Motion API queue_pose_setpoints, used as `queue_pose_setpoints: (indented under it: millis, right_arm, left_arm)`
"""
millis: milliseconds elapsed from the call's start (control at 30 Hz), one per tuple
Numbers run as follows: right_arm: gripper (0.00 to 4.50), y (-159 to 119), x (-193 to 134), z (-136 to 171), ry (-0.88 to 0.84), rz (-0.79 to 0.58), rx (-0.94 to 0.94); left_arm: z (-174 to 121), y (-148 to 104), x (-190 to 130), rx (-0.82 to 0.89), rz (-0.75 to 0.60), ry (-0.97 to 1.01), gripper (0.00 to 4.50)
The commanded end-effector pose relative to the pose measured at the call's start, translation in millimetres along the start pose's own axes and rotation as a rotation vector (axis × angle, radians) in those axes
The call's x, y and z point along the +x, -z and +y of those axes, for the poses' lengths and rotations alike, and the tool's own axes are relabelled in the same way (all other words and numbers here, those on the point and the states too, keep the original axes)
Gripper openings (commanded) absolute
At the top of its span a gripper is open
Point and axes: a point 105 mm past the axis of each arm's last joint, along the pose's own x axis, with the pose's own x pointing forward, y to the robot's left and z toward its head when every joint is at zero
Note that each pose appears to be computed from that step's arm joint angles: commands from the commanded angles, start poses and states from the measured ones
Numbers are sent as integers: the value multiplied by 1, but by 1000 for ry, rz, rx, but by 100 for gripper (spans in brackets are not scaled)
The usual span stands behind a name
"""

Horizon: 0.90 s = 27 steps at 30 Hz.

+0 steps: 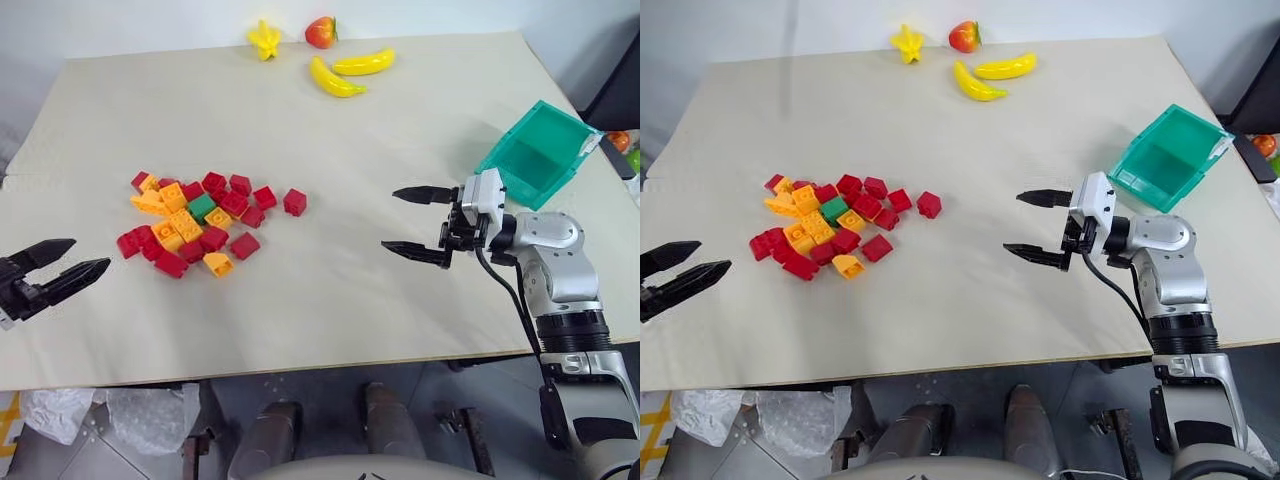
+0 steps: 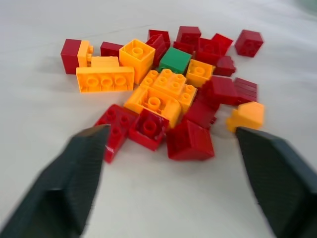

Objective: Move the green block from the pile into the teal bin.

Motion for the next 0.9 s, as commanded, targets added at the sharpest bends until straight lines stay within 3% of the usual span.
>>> queue_pose_setpoints:
  millis: [33, 167, 500, 733, 900]
  right_arm:
    - [450, -13, 6, -4, -15, -40, -44]
    - [450, -14, 12, -5, -20, -57, -45]
    - [450, -12, 16, -1, -12, -71, -47]
    - [450, -11, 13, 3, 11, -77, -45]
    - [450, -12, 9, 5, 27, -73, -48]
  left_arm:
    - [-7, -18, 5, 101, -49, 17, 447]
    - [-11, -24, 47, 143, -63, 67, 447]
    - [-1, -28, 148, 182, 115, 59, 447]
    - [2, -20, 186, 203, 231, 82, 447]
    - [7, -5, 184, 245, 394, 104, 447]
